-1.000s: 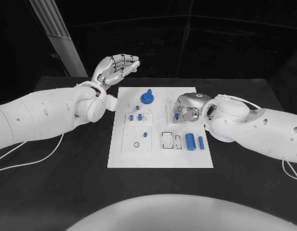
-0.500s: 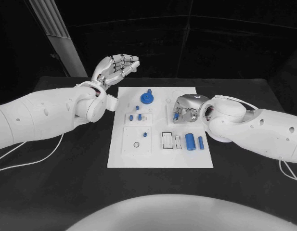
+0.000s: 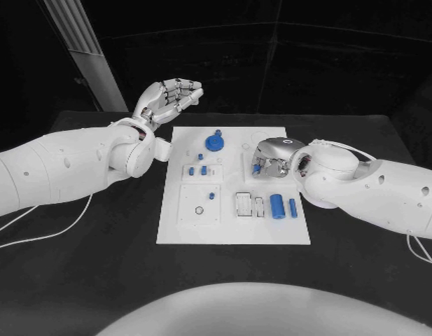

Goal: Assemble the parts on the task board

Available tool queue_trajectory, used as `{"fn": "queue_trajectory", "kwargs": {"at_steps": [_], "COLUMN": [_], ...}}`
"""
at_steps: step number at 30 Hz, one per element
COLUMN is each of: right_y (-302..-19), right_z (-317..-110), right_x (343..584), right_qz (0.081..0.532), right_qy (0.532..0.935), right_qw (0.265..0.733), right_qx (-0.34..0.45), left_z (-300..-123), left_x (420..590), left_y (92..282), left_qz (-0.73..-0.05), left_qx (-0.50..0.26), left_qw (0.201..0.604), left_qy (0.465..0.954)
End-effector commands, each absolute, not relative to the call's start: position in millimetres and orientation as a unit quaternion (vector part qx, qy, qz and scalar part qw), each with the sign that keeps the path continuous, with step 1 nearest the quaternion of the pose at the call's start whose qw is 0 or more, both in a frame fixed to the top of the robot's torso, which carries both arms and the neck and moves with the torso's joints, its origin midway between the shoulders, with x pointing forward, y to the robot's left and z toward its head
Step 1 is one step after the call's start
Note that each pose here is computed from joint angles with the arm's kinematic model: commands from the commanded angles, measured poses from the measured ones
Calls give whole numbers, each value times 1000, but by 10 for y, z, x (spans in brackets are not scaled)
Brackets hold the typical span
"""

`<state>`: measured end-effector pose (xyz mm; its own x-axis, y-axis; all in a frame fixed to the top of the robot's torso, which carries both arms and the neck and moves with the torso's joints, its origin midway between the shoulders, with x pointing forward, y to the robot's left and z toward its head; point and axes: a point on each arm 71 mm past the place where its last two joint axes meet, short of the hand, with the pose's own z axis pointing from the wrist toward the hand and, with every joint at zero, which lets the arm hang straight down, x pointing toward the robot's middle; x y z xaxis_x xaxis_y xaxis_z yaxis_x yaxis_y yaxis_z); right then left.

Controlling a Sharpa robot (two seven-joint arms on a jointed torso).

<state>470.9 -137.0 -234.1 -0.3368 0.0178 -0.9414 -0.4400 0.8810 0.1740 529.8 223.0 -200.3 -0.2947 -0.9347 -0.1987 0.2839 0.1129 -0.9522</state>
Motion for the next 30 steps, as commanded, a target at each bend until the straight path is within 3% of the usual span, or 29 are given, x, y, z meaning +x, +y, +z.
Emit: {"fn": "queue_trajectory", "kwargs": {"at_steps": [1, 8, 20, 30], "right_y": [-1368, -1406, -1456, -1130], "right_z": [-2306, -2240, -1965, -1864], "right_x": [4702, 4667, 4508, 4313], "right_qz": [211, 229, 302, 367], "right_qy": [779, 759, 684, 673], "right_qw": [574, 596, 655, 629], "right_qx": [-135, -125, -107, -127], "left_z": [-1869, -1870, -1882, -1885], "left_x": [5248, 5246, 5255, 5263], "left_y": [2221, 2229, 2214, 2185], "left_qz": [-646, -646, -646, -647], "left_qx": [-250, -250, -251, -250], "left_qw": [536, 536, 536, 534], "left_qy": [482, 482, 483, 484]}}
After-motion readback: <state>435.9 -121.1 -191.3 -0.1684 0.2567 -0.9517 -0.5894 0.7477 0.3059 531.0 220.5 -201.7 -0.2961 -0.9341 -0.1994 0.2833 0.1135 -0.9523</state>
